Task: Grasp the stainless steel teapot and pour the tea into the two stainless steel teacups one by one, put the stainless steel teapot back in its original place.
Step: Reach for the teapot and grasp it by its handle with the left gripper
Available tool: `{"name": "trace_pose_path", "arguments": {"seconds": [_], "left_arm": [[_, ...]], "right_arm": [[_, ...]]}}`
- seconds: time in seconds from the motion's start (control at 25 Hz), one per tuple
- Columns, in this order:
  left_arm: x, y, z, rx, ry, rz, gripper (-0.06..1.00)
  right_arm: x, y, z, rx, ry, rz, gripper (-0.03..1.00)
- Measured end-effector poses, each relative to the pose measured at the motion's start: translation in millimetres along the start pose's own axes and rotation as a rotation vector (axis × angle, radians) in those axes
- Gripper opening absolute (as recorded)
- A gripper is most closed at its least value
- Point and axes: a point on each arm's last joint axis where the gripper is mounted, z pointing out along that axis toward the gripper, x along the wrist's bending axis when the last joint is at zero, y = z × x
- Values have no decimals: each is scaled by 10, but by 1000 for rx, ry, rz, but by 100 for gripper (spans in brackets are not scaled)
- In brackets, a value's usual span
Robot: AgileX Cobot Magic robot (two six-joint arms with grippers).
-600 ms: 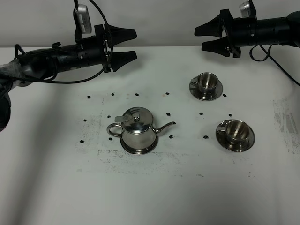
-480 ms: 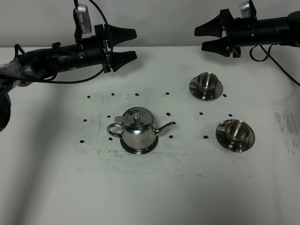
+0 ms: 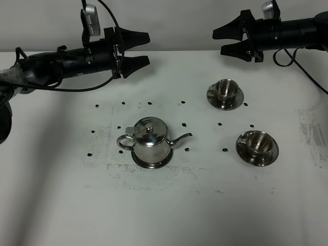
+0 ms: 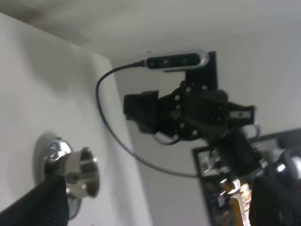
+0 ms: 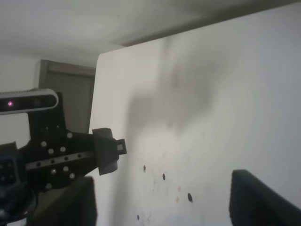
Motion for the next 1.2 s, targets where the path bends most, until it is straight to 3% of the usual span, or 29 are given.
{"name": "trace_pose_path", "arguments": {"seconds": [0.08,0.2,0.28,0.36,0.52,0.68,0.88,1.0,1.12,1.2], "left_arm": [[-64,44,11,45,34,55,74],[-283,192,20,134,132,173,71],[-411,283,3,201,259,267,68],[-529,360,-8,246,398,344,67],[-708,429,-28,302,656,461,65],[-997,378,-73,393,872,583,65],[-1653,260,-239,337,926,671,65],[-1996,103,-393,272,946,748,65],[-2124,-136,-523,221,973,808,65],[-2089,-329,-602,202,994,836,65]], "right_arm": [[100,74,-53,-2,-42,-80,58],[287,215,-205,7,-208,-262,57],[357,284,-333,20,-376,-352,57],[385,320,-421,18,-479,-369,55],[367,315,-513,34,-593,-348,53],[769,299,-701,23,-689,-401,53],[1572,101,-1094,-20,-738,-465,53],[1867,-105,-1310,-20,-776,-480,52],[2034,-367,-1467,2,-799,-467,52],[2096,-560,-1541,8,-803,-454,52]]}}
